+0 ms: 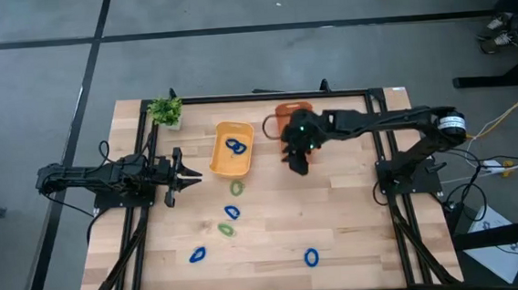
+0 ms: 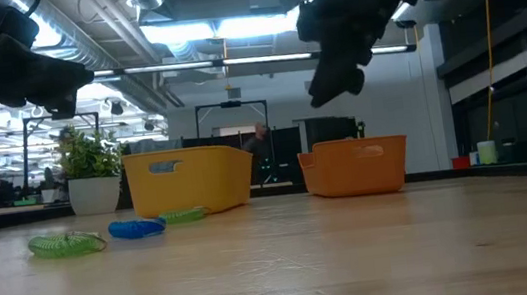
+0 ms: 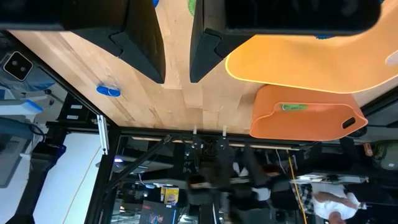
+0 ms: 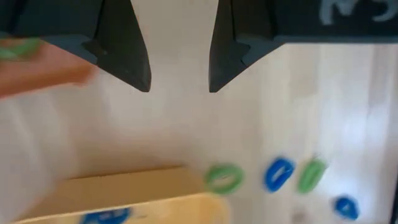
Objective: Sort items
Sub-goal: Put the blue keychain into the yellow bin
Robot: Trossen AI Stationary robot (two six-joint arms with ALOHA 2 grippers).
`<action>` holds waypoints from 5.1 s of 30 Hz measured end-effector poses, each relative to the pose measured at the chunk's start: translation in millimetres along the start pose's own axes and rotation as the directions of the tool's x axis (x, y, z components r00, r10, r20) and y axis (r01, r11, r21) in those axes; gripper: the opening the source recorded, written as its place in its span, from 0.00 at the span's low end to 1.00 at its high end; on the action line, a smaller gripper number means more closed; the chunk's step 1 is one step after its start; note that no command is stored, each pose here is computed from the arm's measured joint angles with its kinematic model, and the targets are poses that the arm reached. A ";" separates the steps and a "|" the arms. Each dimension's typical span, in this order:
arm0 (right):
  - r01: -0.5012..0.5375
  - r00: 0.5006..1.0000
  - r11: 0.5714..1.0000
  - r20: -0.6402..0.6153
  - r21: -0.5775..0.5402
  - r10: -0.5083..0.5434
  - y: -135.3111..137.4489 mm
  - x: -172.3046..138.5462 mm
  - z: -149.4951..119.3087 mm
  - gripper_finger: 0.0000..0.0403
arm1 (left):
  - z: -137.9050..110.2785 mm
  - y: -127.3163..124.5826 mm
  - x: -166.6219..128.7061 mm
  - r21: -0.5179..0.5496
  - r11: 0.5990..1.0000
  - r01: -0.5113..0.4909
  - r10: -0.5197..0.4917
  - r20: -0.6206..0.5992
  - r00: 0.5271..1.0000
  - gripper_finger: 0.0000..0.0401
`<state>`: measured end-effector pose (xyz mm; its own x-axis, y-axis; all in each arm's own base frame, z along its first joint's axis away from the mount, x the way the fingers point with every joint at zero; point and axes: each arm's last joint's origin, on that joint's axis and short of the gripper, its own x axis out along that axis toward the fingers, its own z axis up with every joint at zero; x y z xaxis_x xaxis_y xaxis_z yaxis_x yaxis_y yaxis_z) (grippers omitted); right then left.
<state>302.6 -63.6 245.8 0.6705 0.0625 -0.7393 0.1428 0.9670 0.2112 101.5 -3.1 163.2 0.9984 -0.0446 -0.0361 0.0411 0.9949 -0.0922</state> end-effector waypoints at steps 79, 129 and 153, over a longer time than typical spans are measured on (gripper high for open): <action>-0.227 0.872 0.973 -0.451 -0.033 0.188 216.8 81.0 -132.2 0.40 | 0.0 0.0 0.0 0.000 1.000 0.000 0.000 0.000 1.000 0.18; 0.248 0.964 0.968 -0.102 0.032 -0.244 140.0 110.7 -79.0 0.05 | 0.0 0.0 0.0 0.000 1.000 0.000 0.000 0.000 1.000 0.17; 0.218 0.953 0.976 0.218 -0.009 -0.211 147.8 59.2 -33.3 0.05 | 0.0 0.0 0.0 0.000 1.000 0.000 0.000 0.000 1.000 0.18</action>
<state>339.1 91.3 212.0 0.7675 -0.1979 -0.6098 0.2789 0.9595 0.0397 101.5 -3.1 163.2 0.9984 -0.0446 -0.0360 0.0411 0.9949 -0.0919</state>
